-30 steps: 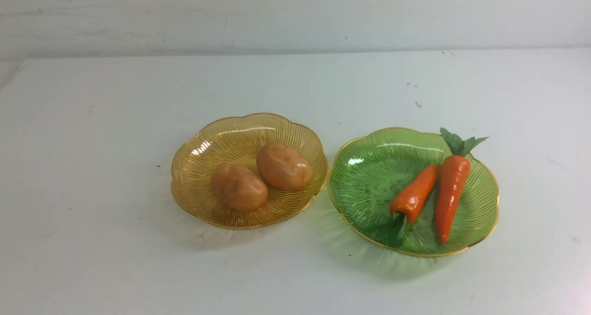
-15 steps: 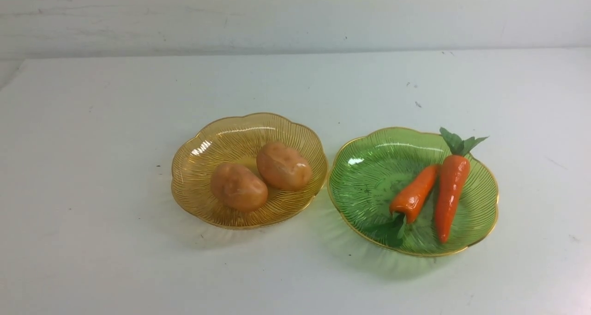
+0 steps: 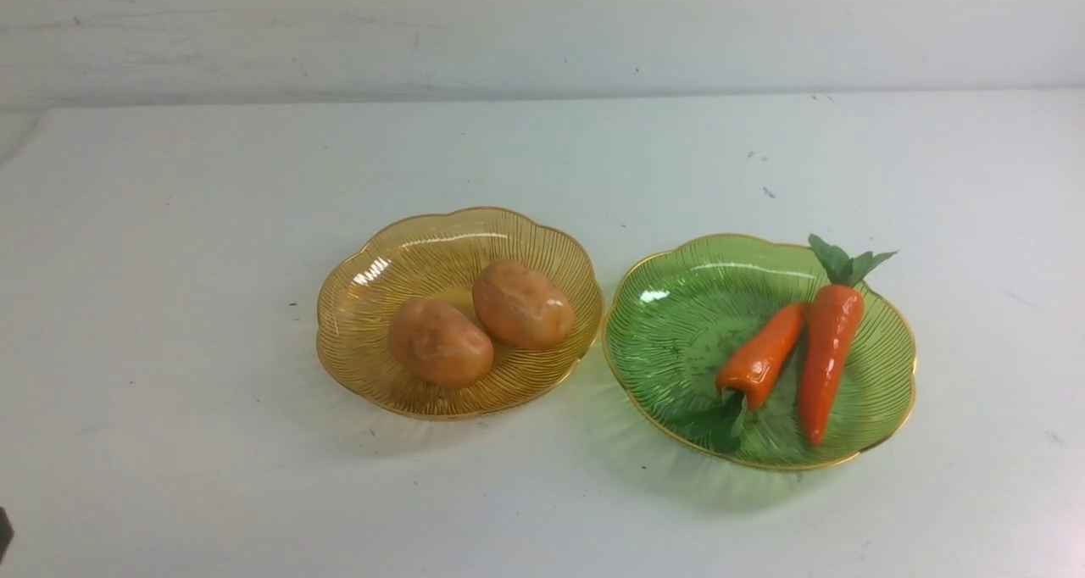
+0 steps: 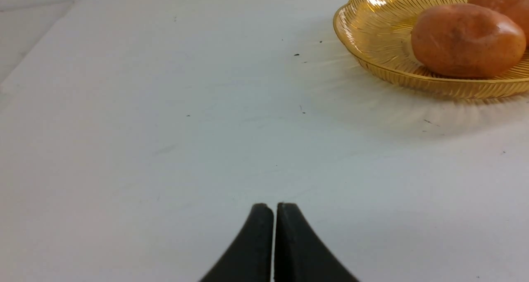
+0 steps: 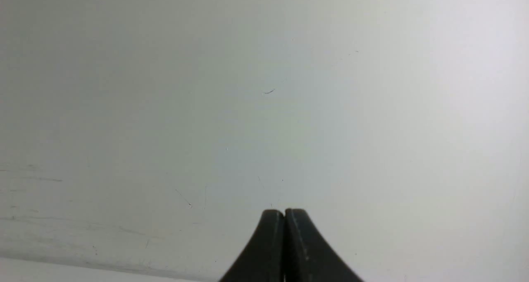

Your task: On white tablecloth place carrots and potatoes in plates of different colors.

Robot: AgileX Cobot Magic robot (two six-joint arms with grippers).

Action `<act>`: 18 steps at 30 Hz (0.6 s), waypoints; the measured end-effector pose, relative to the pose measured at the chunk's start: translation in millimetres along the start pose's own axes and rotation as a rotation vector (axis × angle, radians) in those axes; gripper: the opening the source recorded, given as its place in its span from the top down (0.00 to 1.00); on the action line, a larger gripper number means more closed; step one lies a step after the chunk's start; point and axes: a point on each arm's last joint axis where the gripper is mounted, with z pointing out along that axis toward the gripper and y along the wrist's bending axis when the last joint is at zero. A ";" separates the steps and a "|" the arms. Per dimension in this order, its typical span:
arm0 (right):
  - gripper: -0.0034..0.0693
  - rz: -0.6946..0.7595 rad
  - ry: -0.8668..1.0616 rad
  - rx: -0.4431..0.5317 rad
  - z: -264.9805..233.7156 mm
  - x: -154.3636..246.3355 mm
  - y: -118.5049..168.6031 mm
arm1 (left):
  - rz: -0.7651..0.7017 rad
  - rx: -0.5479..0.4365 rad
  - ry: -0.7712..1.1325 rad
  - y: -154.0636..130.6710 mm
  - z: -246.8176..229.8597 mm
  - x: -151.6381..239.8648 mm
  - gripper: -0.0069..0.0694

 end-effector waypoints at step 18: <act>0.97 -0.020 0.232 0.052 8.0 65.1 -1.6 | -0.002 0.001 0.001 -0.1 0.0 0.1 0.91</act>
